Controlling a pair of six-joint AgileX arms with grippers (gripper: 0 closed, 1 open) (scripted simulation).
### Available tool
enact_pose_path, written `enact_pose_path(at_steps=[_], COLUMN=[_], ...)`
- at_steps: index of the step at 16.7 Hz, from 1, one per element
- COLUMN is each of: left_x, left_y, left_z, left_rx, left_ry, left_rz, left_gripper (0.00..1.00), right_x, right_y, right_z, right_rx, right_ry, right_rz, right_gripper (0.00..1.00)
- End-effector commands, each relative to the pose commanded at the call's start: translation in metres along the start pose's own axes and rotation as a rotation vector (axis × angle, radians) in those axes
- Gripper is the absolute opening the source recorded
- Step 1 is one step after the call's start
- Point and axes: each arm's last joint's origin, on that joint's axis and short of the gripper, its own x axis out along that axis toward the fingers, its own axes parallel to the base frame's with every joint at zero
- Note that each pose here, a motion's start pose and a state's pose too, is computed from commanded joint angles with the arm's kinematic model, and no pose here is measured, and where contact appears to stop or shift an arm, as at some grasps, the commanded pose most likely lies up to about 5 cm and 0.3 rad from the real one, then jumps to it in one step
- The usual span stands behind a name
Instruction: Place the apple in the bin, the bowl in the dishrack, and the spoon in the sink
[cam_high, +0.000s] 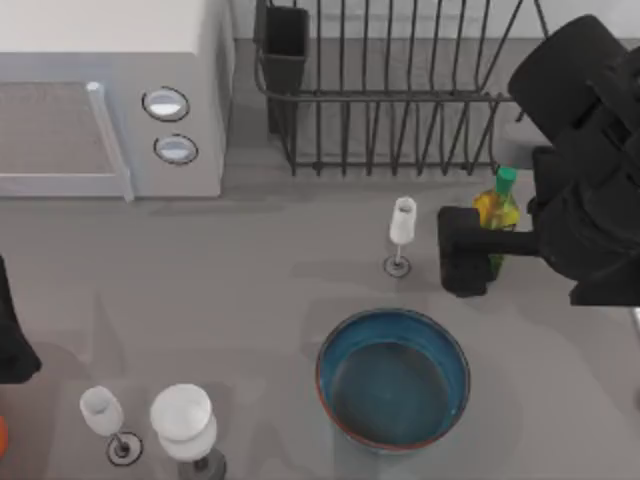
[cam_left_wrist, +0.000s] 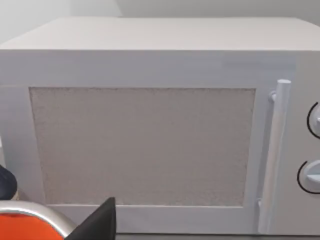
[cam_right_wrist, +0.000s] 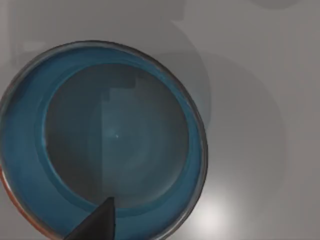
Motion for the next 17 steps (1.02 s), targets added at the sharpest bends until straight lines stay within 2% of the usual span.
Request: enact_pose_path(at_steps=[4,6,12,17], left_x=[0.000,0.000,0.000,0.000], left_y=[0.000,0.000,0.000,0.000], left_z=[0.000,0.000,0.000,0.000], left_rx=[0.000,0.000,0.000,0.000], left_ry=[0.000,0.000,0.000,0.000], left_rz=[0.000,0.000,0.000,0.000], left_gripper=[1.00,1.00,1.00,1.00], right_x=[0.027,0.034,0.036,0.078], right_y=[0.031,0.037,0.037,0.033], right_z=[0.007,0.008,0.008,0.002], right_rx=[0.006,0.009,0.012,0.009], right_ry=[0.158,0.191,0.196,0.197], right_rz=[-0.118,-0.152,-0.158,-0.159], right_gripper=[1.00,1.00,1.00,1.00])
